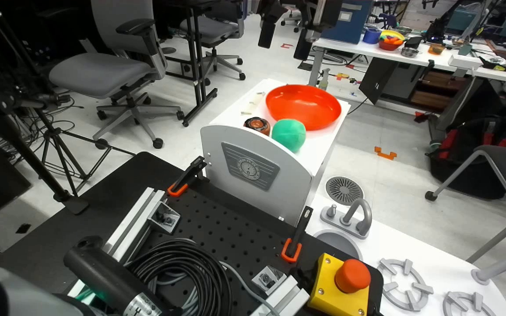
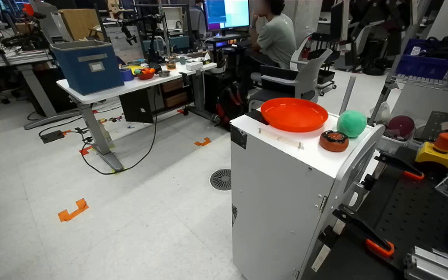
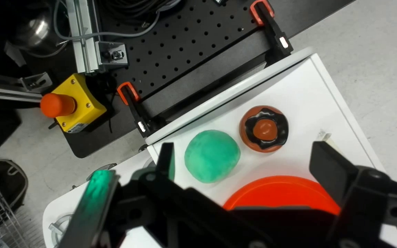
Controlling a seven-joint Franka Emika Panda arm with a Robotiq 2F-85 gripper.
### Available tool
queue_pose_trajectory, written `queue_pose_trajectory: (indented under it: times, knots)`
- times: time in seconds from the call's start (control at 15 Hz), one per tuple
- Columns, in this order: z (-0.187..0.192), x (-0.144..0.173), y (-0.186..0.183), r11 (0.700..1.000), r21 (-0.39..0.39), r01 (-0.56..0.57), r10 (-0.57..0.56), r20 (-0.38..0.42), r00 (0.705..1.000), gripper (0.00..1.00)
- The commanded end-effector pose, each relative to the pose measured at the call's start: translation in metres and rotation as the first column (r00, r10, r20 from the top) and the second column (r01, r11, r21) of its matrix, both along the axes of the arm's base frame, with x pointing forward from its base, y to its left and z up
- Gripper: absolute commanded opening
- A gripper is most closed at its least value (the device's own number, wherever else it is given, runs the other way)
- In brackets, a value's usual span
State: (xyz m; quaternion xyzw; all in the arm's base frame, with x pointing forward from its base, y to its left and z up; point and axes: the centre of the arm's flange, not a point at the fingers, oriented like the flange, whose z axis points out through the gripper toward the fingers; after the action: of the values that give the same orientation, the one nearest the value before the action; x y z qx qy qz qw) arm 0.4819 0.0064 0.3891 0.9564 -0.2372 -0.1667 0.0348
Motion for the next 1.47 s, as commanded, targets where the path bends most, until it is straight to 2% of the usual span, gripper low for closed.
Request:
queue_pose_trajectory:
  times: [0.0, 0.73, 1.4]
  knots:
    - [0.01, -0.009, -0.012, 1.0, -0.029, 0.007, -0.008, -0.012, 1.0, 1.0]
    - [0.011, -0.029, -0.079, 0.99, -0.075, 0.12, -0.122, -0.034, 0.992, 1.0]
    - [0.03, -0.048, -0.09, 0.968, -0.109, 0.225, -0.229, -0.024, 0.973, 1.0]
